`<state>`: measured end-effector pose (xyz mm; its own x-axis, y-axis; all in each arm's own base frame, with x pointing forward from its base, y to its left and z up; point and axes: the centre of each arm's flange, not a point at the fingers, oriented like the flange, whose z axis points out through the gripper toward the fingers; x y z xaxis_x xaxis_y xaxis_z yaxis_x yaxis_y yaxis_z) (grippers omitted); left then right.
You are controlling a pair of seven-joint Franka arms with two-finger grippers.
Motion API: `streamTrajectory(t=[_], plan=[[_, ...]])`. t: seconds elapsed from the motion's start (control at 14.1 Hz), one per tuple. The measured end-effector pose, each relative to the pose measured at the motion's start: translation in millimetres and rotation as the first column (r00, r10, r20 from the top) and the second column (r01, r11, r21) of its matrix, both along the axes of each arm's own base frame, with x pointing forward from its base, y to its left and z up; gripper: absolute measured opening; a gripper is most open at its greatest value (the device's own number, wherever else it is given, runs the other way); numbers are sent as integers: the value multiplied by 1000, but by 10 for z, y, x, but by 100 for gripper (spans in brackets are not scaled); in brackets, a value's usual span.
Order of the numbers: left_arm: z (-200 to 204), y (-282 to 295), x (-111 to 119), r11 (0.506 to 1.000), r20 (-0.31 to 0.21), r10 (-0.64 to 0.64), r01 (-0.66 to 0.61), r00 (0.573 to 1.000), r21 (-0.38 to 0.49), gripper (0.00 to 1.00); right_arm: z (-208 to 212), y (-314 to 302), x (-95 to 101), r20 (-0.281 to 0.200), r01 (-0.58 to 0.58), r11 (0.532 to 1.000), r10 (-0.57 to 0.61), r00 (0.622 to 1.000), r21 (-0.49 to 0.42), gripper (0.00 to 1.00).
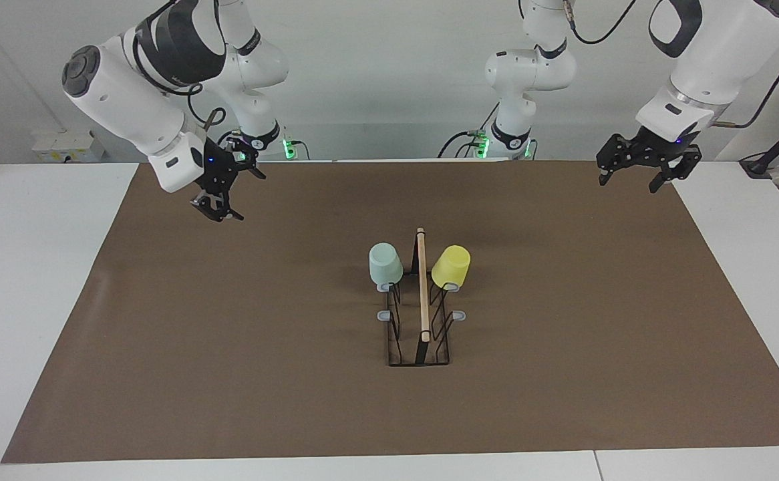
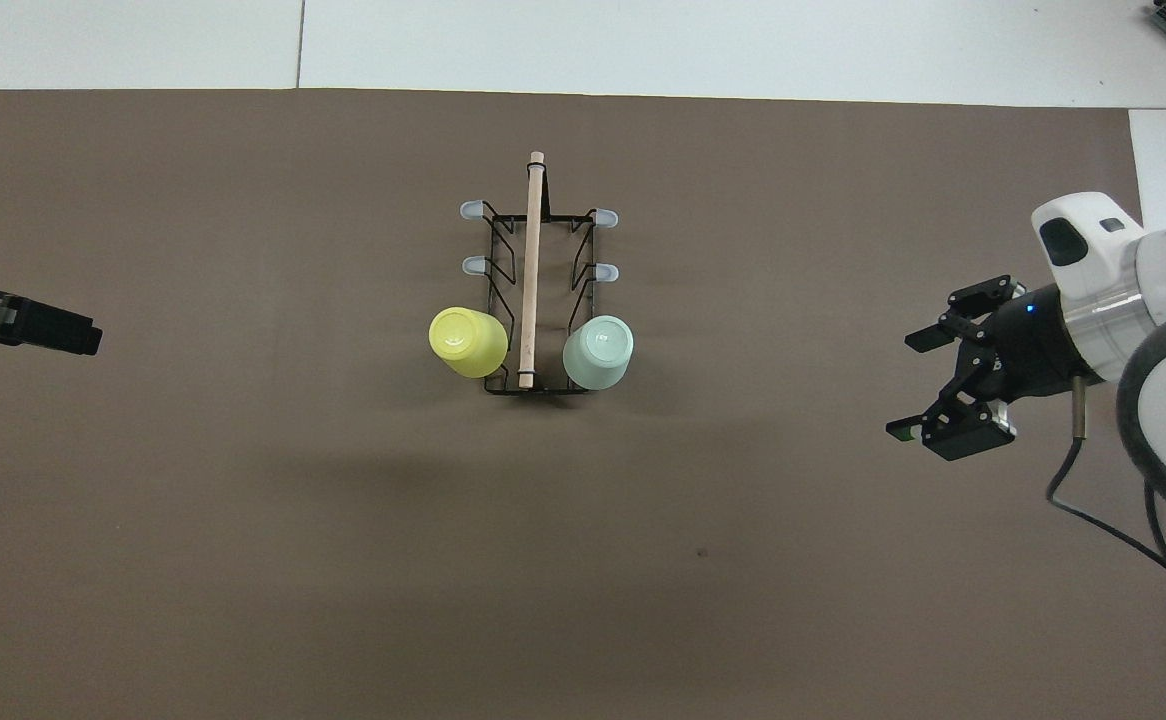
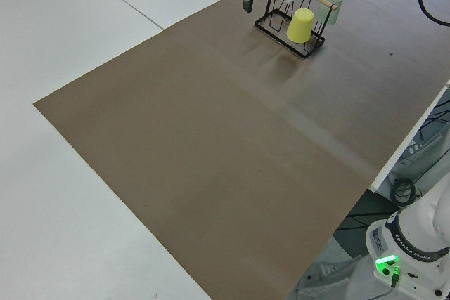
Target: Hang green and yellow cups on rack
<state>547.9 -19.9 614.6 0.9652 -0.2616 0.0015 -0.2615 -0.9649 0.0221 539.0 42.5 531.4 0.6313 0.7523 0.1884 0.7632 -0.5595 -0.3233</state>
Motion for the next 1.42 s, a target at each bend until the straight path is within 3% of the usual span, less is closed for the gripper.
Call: streamTrajectory(t=[0.14,0.35,0.64,0.92,1.21,1.42], plan=[[0,1,0,1000,0,0,0,1000,0,100,-2,-61,-1,-56,173,982,-177,983,-78,100],[0,1,0,1000,0,0,0,1000,0,100,-12,33,-15,-78,354,908,-379,922,-223,100],[0,3,0,1000,0,1,-1,1000,0,100,-47,-1,-25,-88,423,869,-457,885,-258,100],[2,1,2,1000,2,0,0,1000,0,100,-45,-178,19,-59,466,847,-495,867,-254,100],[2,1,2,1000,2,0,0,1000,0,100,-11,-154,95,44,560,769,-576,816,-309,100],[2,1,2,1000,2,0,0,1000,0,100,-8,-139,109,60,623,712,-642,765,-325,100]])
